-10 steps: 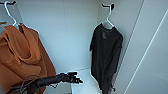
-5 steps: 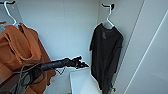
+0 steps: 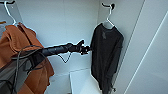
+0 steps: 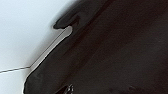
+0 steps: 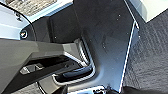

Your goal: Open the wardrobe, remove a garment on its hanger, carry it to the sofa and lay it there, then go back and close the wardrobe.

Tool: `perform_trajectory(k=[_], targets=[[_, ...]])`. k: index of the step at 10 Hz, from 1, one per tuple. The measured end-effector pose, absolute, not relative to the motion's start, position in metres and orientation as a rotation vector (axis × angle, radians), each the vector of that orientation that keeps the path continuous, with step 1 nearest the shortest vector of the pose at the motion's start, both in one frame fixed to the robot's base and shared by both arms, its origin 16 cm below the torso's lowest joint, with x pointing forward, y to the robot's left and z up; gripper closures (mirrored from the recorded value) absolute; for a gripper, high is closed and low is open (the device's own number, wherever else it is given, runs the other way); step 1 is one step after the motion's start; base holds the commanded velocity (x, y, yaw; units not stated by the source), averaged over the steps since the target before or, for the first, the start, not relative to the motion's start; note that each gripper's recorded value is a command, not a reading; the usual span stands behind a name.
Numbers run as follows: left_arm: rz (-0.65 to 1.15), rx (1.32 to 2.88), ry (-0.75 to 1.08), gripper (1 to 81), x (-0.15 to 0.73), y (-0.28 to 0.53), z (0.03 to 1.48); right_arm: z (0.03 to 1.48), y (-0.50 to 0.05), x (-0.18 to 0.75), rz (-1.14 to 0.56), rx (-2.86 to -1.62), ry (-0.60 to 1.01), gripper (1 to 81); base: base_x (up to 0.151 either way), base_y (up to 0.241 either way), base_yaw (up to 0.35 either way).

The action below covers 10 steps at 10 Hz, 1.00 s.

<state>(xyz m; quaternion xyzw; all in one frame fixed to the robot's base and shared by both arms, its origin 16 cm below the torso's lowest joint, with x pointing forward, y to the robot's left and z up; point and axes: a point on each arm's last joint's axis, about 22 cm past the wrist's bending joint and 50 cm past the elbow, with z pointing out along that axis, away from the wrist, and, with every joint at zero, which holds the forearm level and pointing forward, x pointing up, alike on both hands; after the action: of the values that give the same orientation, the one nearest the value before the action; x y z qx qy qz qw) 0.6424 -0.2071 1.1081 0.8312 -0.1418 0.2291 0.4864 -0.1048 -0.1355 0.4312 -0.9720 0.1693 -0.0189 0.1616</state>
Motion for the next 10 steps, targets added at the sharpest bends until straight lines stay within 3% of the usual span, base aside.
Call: perform_trajectory(k=[5, 10], targets=[[0.462, 1.886, -0.196, 1.0, 0.636, -0.234, 1.208, 0.432, -0.131, -0.103, -0.060, -2.765, 0.484, 1.0, 0.000, 0.000, 0.000], [0.480, 1.760, -0.170, 1.0, 0.620, -0.240, 1.308, 0.430, -0.130, -0.095, -0.092, -2.760, 0.479, 1.0, 0.000, 0.000, 0.000]])
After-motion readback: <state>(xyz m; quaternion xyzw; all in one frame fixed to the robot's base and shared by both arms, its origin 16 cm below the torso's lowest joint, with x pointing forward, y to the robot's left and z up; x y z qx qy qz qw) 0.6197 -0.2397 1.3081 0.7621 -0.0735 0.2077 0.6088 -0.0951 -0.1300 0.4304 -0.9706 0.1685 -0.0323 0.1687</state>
